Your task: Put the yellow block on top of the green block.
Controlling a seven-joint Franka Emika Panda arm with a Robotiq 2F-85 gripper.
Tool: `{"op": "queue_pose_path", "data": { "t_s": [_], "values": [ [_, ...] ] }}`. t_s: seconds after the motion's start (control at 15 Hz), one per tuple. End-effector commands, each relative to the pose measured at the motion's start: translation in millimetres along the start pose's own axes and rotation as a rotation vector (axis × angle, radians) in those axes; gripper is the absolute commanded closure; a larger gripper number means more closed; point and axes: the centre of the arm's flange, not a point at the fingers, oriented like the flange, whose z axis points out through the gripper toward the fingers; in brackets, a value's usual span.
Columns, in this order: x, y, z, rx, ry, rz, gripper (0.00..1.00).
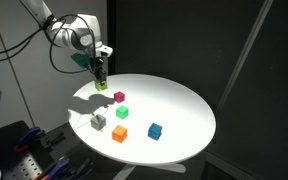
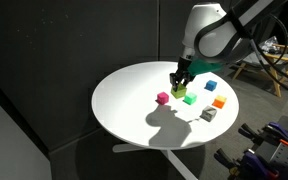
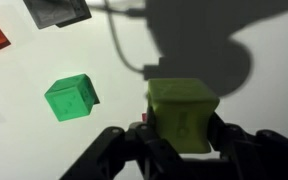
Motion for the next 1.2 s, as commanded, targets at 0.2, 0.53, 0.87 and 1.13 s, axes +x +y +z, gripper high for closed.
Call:
{"op": "queue_pose_path", "data": {
  "t_s": [0.2, 0.53, 0.87, 1.13],
  "values": [
    [25.8, 32.3, -34.1, -0.056, 0.038, 0.159, 0.75],
    [43.0, 56.0, -40.9, -0.056, 0.012, 0.277, 0.75],
    [58.2, 80.0, -37.4, -0.038, -0.019, 0.353, 0.75],
    [69.9, 94.6, -30.4, -0.022, -0.006, 0.406, 0.75]
  ]
}}
